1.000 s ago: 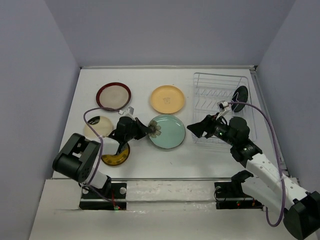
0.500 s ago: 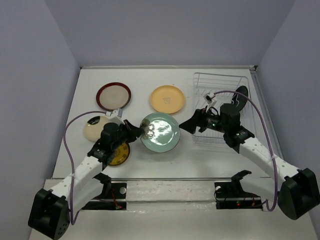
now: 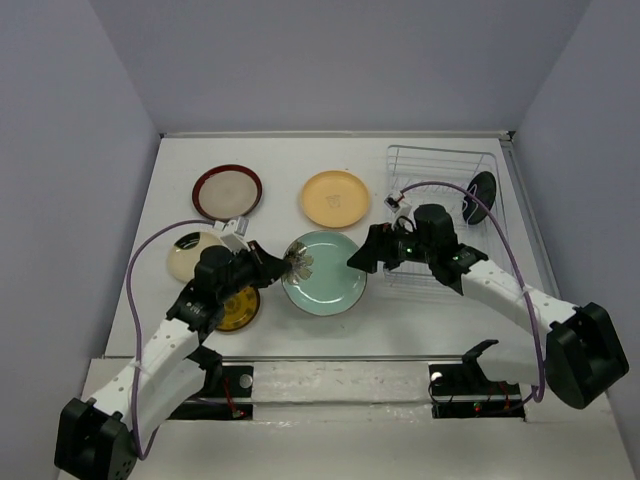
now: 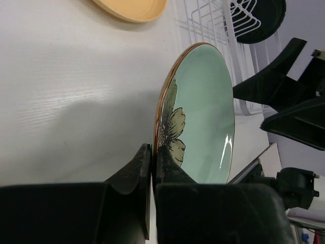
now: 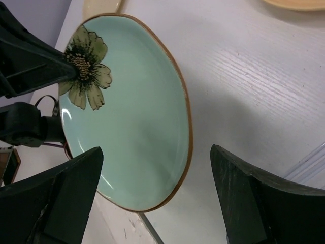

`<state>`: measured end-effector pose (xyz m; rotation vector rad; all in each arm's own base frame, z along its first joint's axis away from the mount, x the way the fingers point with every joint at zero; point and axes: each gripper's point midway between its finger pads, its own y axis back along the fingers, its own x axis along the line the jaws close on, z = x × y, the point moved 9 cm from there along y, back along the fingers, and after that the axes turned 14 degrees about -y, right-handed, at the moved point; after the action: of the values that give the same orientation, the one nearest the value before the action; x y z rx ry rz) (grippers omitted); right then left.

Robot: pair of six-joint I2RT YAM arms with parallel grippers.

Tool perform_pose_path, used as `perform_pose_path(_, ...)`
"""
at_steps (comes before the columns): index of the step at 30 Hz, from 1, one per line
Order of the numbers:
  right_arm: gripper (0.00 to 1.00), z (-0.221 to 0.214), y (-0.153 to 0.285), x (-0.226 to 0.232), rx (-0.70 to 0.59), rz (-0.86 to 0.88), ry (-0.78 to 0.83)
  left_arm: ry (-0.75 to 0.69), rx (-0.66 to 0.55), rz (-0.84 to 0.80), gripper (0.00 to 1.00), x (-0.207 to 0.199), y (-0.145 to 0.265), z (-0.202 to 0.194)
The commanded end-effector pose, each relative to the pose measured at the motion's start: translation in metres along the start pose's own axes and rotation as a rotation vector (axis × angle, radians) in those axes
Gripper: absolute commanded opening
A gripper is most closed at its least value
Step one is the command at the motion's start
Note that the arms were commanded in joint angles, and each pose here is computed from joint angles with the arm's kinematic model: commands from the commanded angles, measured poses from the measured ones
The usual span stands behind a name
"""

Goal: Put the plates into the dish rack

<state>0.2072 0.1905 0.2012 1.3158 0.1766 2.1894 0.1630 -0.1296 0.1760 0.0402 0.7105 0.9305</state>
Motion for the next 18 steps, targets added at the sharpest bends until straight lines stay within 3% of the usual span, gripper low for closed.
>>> perform_pose_path(1, 0.91, 0.007, -0.005, 0.006, -0.011, -0.012, 0.034, -0.092, -0.214, -0.251, 0.06, -0.050, 0.017, 0.062)
perform_pose_path(7, 0.84, 0.001, -0.007, 0.010, 0.030, 0.046, 0.030, -0.142, -0.223, -0.311, 0.06, -0.059, 0.020, 0.071)
perform_pose_path(10, 0.63, -0.004, -0.002, 0.023, 0.082, 0.180, 0.018, -0.173, -0.209, -0.315, 0.06, -0.059, 0.019, 0.072)
perform_pose_path(11, 0.48, -0.006, 0.000, 0.028, 0.097, 0.229, 0.015, -0.185, -0.214, -0.314, 0.07, -0.060, 0.019, 0.073)
perform_pose_path(12, 0.25, -0.007, 0.003, 0.035, 0.115, 0.307, 0.030, -0.192, -0.210, -0.304, 0.11, -0.060, 0.019, 0.075)
perform_pose_path(14, 0.07, -0.006, 0.006, 0.042, 0.113, 0.344, -0.002, -0.220, -0.197, -0.278, 0.31, -0.058, 0.019, 0.075)
perform_pose_path(15, 0.07, -0.004, 0.008, 0.045, 0.109, 0.355, -0.002, -0.234, -0.206, -0.273, 0.42, -0.059, 0.022, 0.078)
perform_pose_path(16, 0.07, -0.002, 0.011, 0.050, 0.089, 0.364, 0.006, -0.247, -0.208, -0.261, 0.63, -0.059, 0.023, 0.080)
perform_pose_path(18, 0.07, 0.003, 0.016, 0.058, 0.057, 0.364, 0.005, -0.285, -0.197, -0.215, 0.79, -0.055, 0.026, 0.080)
